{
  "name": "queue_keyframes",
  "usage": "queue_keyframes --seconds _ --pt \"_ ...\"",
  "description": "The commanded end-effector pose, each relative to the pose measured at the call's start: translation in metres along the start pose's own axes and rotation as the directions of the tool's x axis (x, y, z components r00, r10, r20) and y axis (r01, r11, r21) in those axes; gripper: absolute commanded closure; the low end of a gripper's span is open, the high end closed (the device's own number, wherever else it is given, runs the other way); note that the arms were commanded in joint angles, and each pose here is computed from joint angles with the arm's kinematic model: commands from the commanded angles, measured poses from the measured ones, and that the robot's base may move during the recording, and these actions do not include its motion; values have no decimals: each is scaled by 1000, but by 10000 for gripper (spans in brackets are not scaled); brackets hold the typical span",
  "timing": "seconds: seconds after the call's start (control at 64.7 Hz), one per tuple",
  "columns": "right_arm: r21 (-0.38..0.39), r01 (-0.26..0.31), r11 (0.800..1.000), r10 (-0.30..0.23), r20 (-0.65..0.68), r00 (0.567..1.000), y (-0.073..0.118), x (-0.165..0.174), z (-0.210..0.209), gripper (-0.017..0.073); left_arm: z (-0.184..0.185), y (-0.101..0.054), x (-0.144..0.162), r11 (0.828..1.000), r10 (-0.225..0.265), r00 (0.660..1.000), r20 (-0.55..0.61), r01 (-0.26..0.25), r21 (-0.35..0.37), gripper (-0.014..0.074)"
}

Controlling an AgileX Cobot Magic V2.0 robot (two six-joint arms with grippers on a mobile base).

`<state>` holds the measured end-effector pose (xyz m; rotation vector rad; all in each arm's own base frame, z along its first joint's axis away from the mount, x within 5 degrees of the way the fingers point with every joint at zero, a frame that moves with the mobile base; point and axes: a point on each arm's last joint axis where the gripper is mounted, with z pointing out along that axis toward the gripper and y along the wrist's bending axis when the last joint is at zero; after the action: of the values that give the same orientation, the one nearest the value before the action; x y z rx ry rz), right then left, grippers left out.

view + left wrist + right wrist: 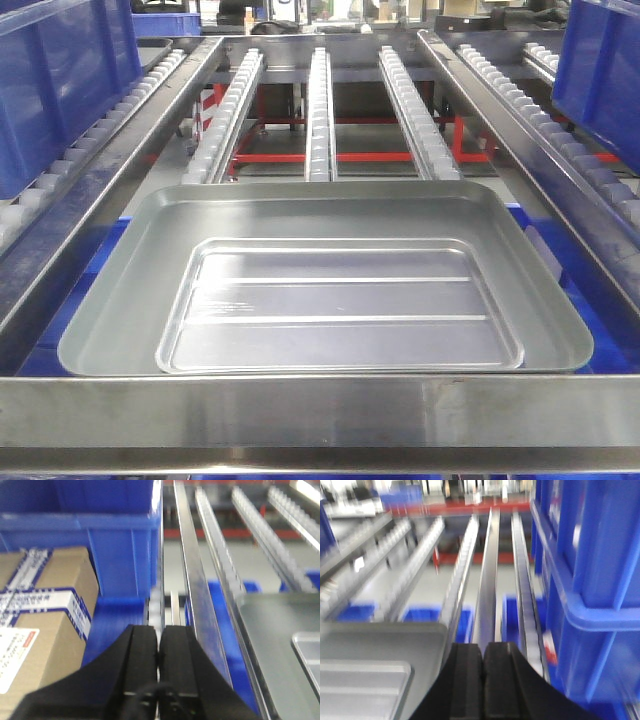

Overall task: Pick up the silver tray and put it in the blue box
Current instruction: 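Lower both grippers toward the top silver tray's side rims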

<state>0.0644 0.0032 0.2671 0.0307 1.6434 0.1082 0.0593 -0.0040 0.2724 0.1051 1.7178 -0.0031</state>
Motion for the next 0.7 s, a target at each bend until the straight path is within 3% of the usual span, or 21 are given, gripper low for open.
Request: queue_keyframes --seconds 0.0,0.108,0.185,0.294,0.386,0.51,0.603,0.68 --pt "9 21 1000 -20 -43 999 2 -31 13 503 11 1 -28 1000 -9 998 -55 10 10 600" --pt "29 17 999 -8 -285 959 3 -38 40 503 36 2 -40 1000 -8 962 -274 16 26 600" --pt "45 13 999 10 -466 885 3 -34 62 503 55 1 -43 999 -17 925 -380 33 35 600" --pt "59 6 998 32 -619 785 3 -20 86 503 78 -4 -35 992 -82 866 -492 121 47 600" --pt "72 -20 997 65 -694 718 3 -7 99 503 91 -10 -27 973 -161 810 -564 225 45 600" --pt "103 -95 990 140 -760 635 6 9 112 503 113 -13 -17 954 -230 765 -602 301 17 599" --pt "117 -123 986 168 -753 636 7 14 122 503 124 -15 -10 936 -277 726 -630 352 -6 600" --pt "134 -159 978 204 -768 608 9 17 125 503 130 -18 -10 926 -287 691 -663 378 -7 599"
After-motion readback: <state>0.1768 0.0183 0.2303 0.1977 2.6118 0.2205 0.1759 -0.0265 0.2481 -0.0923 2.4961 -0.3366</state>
